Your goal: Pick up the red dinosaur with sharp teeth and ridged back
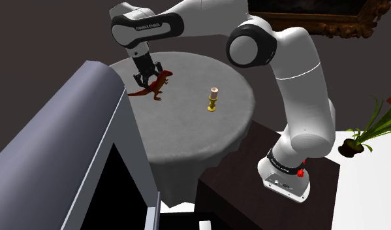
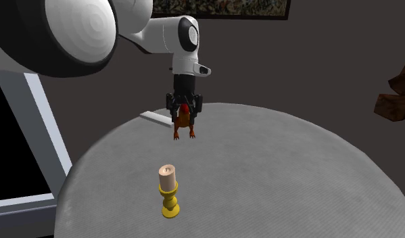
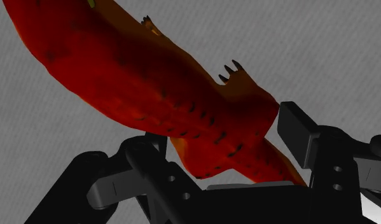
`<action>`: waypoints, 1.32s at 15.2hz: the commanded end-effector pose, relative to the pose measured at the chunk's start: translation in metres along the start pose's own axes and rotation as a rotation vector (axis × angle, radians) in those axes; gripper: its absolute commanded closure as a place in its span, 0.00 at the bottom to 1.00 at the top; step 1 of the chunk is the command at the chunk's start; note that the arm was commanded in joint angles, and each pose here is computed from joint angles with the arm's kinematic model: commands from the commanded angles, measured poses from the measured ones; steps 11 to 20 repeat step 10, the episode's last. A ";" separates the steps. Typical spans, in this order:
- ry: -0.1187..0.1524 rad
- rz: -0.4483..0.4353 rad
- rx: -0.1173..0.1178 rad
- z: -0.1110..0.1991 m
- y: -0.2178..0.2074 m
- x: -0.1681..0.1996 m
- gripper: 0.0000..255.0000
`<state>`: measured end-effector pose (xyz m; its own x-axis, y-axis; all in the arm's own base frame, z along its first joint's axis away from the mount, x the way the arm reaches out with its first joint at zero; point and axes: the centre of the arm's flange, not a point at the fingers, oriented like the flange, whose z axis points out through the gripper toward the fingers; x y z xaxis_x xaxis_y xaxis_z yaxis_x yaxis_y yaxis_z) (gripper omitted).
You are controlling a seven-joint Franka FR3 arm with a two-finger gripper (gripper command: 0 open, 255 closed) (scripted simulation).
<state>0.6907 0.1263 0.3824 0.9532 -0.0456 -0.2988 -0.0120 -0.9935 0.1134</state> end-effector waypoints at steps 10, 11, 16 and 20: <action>0.000 0.000 0.000 -0.047 0.004 -0.014 1.00; 0.000 0.000 0.000 -0.047 0.004 -0.014 1.00; 0.000 0.000 0.000 -0.047 0.004 -0.014 1.00; 0.000 0.000 0.000 -0.047 0.004 -0.014 1.00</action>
